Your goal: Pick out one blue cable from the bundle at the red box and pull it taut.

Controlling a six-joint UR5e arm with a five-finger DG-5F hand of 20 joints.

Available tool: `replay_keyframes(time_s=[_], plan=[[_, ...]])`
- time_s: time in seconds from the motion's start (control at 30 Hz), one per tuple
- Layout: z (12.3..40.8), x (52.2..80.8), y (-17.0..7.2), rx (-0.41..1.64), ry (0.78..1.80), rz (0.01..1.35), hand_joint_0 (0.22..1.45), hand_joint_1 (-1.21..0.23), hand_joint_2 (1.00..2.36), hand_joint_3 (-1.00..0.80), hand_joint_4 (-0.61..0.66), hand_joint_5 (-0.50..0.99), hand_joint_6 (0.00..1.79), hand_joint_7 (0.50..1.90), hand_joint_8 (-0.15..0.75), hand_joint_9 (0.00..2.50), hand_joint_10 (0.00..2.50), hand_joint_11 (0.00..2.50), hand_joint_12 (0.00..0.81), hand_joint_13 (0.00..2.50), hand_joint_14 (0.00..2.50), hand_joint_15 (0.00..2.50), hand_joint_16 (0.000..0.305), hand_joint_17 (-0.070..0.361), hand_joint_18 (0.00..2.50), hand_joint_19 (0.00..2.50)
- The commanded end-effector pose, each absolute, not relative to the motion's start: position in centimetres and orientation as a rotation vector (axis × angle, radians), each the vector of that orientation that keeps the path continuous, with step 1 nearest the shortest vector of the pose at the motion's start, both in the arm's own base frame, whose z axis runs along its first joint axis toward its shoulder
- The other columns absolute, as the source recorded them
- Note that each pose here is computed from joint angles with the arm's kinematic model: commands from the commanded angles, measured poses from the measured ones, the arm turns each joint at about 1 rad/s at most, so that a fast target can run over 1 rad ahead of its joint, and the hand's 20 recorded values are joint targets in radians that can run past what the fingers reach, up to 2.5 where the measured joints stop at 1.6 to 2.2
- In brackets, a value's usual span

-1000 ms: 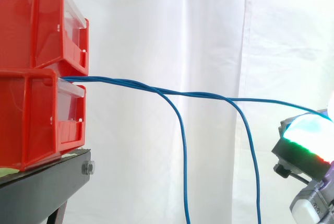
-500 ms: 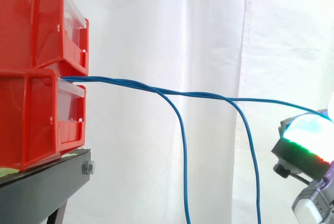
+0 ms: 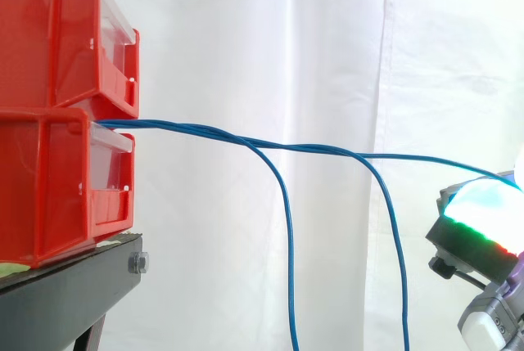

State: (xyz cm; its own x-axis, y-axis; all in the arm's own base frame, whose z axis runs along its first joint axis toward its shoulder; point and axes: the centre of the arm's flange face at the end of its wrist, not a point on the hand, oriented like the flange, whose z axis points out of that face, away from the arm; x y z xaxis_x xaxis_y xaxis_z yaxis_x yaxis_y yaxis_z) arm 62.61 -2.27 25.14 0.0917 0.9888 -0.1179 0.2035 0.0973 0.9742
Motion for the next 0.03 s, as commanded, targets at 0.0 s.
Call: replay_keyframes(time_s=[0.0], plan=[[25.08,62.56,-2.28,1.318,1.325,0.950,0.55,-0.79,1.07,-0.05,-0.27,-0.04,0.78,1.01,0.288,0.73,0.00,0.09,0.442,0.68,0.01,0.24,0.065,0.147,0.72,0.35]])
